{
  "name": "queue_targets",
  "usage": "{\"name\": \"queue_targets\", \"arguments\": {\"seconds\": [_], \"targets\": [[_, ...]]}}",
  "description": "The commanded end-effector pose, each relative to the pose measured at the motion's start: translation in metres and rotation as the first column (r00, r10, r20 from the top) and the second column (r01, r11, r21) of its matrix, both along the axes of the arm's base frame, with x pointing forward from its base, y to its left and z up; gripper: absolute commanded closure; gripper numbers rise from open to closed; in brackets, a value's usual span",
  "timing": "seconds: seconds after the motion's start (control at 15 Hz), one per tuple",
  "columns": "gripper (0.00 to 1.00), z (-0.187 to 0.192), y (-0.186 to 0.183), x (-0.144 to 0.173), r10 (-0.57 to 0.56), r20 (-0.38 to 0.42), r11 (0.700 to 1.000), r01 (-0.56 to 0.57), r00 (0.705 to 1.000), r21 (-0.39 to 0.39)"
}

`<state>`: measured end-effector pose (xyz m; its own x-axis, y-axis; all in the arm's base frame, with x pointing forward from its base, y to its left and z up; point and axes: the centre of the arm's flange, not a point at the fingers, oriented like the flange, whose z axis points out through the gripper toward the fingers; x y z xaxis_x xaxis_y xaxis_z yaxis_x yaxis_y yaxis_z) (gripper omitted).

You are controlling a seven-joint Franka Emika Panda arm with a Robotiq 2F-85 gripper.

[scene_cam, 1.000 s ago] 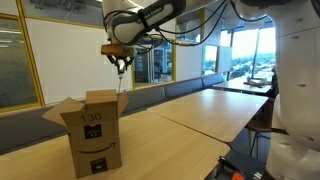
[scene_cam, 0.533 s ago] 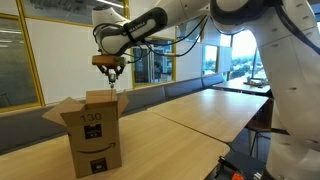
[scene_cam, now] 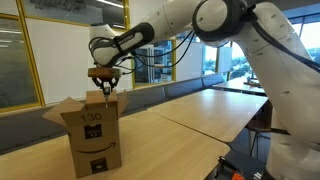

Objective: Put the objects on the table in the box

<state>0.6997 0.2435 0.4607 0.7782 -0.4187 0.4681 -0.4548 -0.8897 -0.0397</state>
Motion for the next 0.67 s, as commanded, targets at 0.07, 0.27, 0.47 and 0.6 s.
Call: {"name": "queue_targets", "arguments": {"seconds": [0.07,0.27,0.47,0.6], "targets": [[0.83,-0.018,0.002,0.033,0.026,-0.054,0.999,-0.024,0.998,0.027],[0.78,-0.035,-0.001,0.040,0.030,-0.086,0.999,-0.027,0.996,0.043],[0.27,-0.046,-0.005,0.044,0.028,-0.108,0.998,-0.023,0.994,0.055],[0.12,-0.047,-0.007,0.046,0.028,-0.116,0.998,-0.021,0.993,0.058]]}}
